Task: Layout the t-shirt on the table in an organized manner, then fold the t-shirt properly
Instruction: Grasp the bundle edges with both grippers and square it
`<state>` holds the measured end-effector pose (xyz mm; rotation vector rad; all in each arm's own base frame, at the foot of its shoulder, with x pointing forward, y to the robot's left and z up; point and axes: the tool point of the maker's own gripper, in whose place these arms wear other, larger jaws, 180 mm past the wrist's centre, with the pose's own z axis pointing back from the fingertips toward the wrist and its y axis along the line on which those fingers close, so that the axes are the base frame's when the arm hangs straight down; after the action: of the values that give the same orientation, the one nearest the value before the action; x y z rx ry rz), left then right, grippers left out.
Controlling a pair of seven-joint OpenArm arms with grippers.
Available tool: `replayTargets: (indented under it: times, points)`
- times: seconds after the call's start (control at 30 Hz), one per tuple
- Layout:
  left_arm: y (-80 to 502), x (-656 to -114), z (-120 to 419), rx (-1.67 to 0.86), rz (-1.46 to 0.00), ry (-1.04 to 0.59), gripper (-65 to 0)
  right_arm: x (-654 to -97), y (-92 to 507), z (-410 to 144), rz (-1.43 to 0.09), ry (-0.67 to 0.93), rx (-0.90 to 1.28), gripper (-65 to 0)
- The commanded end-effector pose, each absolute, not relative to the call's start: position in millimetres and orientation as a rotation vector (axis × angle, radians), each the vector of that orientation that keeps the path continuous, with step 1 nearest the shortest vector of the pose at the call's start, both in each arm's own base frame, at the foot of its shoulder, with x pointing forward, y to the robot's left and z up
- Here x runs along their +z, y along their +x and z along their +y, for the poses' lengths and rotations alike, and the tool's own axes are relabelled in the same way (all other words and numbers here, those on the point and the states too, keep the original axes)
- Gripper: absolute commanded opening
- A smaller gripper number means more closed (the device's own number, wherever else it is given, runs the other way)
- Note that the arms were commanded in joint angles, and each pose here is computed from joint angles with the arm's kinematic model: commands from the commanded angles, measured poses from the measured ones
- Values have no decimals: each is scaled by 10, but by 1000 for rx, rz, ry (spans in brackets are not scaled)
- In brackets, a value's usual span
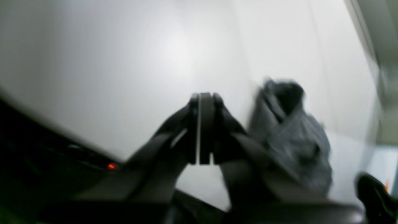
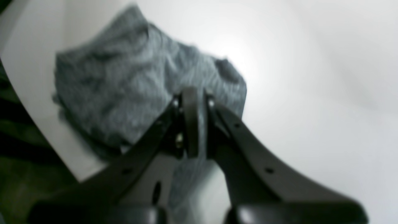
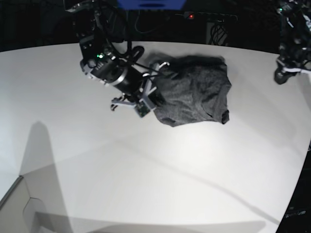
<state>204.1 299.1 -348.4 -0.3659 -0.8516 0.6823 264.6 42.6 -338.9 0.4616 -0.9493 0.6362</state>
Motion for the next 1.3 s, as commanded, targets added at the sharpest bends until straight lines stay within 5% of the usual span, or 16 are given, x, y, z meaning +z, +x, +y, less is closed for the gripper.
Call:
replayTargets:
  times: [0.0,0.37,0.83,1.03,1.27]
  points:
    - [2120,-3412,2891,649,-874,-392,-600,-3230,2691,492,-1007,494,637,-627]
    - [2316,-3756,1798,399,-696,-512,-206,-3446,2531,307,-941,455,660,-627]
    - [2308,-3806,1622,377,-672,-534,-220,-3507,2525,237,-925,436,672,-627]
    - [2367,-3793,1619,377,-682,-542,-447,-3503,2530,237,-926,436,672,-627]
    - [2359,-3777,1571,390,-687,-555,-555,-3513,2523,224,-923,433,675,-627]
